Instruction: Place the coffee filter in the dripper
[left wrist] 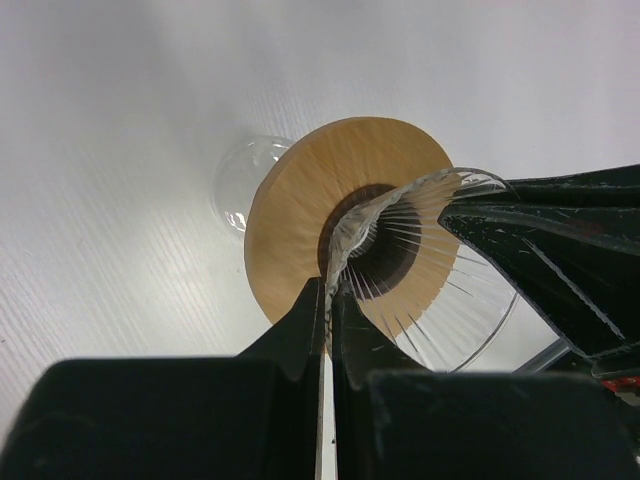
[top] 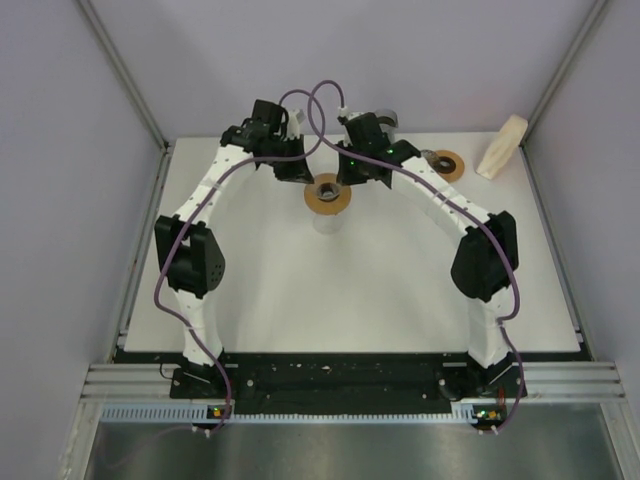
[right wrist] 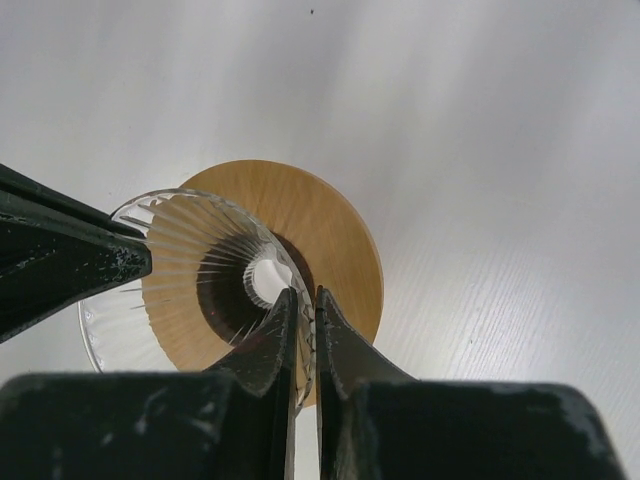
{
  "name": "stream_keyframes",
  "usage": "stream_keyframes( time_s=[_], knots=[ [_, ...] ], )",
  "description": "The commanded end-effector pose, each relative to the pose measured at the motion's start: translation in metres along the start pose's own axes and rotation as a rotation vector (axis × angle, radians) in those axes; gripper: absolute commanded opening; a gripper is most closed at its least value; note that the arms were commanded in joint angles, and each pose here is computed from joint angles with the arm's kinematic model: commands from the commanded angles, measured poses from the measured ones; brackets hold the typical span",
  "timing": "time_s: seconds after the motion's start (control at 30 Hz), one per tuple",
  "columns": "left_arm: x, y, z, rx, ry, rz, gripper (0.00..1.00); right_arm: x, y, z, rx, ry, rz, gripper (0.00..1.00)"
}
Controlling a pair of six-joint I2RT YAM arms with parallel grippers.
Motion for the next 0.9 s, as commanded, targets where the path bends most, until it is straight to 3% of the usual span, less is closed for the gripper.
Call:
stream_keyframes(
  time_s=[0.0,0.5,0.7,0.87],
  knots=[
    [0.028,0.028,0.014,-0.16,0.14,-0.02,0.0,0.0,-0.001,-0.008,0.029,0.029,-0.027,0.0],
    [0.048,0.045,0.036,-0.169,0.231,-0.047,0.0,0.085,-0.026,0.073,-0.022,0.363,0.033,0.0],
    [0.064,0.055,0.049,-0.178,0.29,-0.066,0.0,0.107,-0.03,0.083,-0.024,0.423,0.033,0.0],
    [0.049,0.044,0.039,-0.151,0.247,-0.049,0.0,0.084,-0.025,0.069,-0.028,0.352,0.029,0.0]
  ],
)
Point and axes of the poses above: each gripper's point midway between its finger pads, its own z axis out along the fingers, its own y axis along the line the jaws close on, x = y × z, the point moved 10 cm from there along -z, back along the fingers, and after that the axes turned 4 degrees about -z, right-handed, at the moved point
